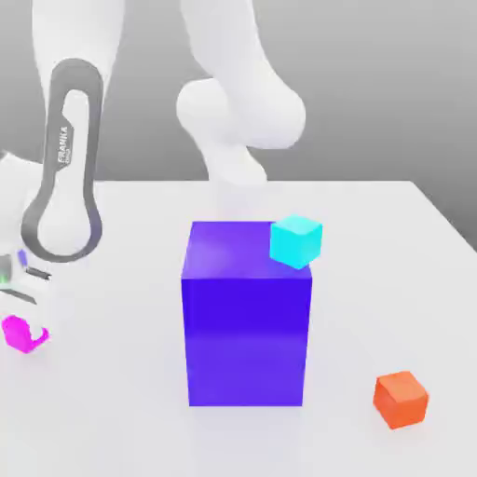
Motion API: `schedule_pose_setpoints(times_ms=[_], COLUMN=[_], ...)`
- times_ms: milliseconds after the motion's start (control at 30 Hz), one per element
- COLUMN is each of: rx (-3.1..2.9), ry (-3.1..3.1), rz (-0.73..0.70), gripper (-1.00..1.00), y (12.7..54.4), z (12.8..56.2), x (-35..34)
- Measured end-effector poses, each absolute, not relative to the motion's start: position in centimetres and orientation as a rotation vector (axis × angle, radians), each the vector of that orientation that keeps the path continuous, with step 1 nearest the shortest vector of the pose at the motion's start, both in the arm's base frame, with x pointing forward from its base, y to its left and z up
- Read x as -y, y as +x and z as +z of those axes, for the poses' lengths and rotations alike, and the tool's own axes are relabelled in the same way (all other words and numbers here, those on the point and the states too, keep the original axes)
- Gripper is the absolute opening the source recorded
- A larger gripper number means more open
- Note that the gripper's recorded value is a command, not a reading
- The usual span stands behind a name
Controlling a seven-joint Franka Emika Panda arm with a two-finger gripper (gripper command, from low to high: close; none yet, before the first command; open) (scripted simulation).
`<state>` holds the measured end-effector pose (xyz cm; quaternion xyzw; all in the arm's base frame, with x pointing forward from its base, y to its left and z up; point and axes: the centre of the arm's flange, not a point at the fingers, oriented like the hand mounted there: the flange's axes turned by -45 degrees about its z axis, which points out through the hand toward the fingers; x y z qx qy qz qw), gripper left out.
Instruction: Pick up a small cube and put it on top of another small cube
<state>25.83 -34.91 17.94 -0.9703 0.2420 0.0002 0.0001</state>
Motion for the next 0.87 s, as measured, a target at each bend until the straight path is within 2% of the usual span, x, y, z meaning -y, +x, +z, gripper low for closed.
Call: schedule_pose_setpoints(times_ms=[167, 567, 667, 700, 867], rx=[-0.855, -1.097, -1.112, -1.114, -1.114], ry=[-3.020, -2.940, -2.936, -2.935, -2.935], rz=[0.004, -0.001, -0.002, -0.002, -0.002], gripper=[-1.00, -1.00, -1.00, 1.00, 1.00], y=[30.8, 48.0, 49.5, 49.6, 49.6], z=[20.1, 24.0, 20.7, 19.1, 19.1], x=[36.2, 35.3, 34.8, 34.8, 34.8])
